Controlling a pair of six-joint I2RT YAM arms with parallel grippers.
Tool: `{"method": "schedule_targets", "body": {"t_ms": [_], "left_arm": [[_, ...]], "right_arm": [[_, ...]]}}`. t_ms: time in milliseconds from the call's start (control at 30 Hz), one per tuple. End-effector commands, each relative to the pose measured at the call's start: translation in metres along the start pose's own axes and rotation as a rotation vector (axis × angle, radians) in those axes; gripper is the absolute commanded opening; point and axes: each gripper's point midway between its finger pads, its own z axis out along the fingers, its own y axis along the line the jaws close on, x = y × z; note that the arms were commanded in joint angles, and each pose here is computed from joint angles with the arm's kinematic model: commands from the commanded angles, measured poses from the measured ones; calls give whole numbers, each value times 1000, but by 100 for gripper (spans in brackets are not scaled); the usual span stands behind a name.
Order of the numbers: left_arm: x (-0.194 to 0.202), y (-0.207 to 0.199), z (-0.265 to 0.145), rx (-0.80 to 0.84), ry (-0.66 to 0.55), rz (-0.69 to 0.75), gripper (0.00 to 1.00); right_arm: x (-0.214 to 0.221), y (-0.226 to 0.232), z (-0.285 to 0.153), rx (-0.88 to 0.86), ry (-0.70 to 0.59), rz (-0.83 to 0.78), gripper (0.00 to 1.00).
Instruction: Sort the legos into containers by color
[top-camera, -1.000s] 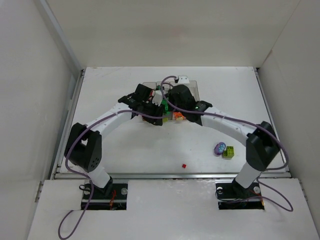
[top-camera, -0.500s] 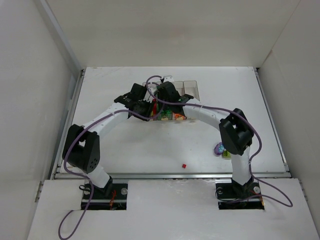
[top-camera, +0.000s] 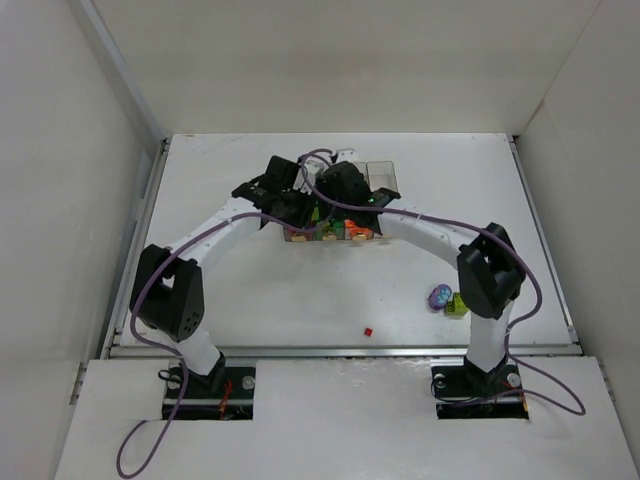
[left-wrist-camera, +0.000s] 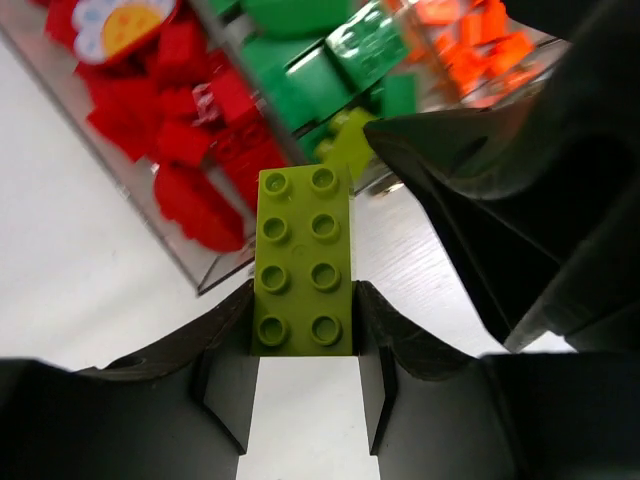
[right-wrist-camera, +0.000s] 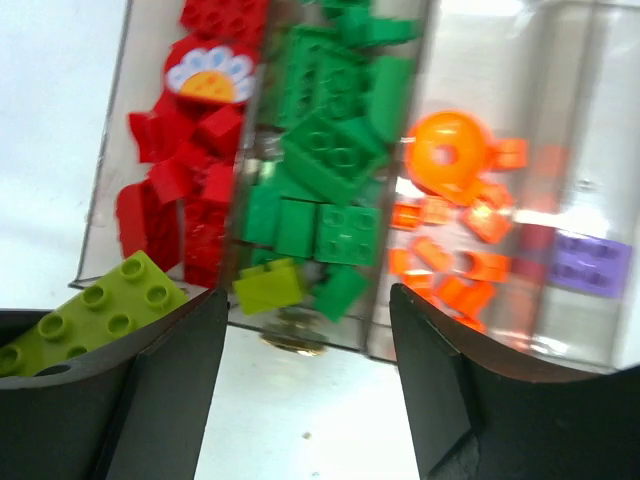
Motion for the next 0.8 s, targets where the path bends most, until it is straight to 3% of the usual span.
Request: {"method": "schedule_targets", "body": {"t_ms": [0, 200, 500, 700, 733, 767], "left_arm": [[-41, -15, -2, 67, -100, -4, 0], [-71, -18, 25, 84, -128, -48, 0], [-81, -5, 80, 9, -71, -186, 0], [-86, 5, 83, -55, -81, -222, 0], [-86, 5, 83, -55, -81, -222, 2], [-86, 5, 83, -55, -81, -222, 11]], "right_arm": [[-44, -5, -44, -8, -131, 43, 73], [-30, -63, -75, 138, -109, 136, 80], [23, -132, -109, 249, -36, 255, 87], [30, -175, -144, 336, -69, 312, 90], [36, -181, -148, 350, -55, 312, 92], [36, -190, -155, 365, -64, 328, 93]]}}
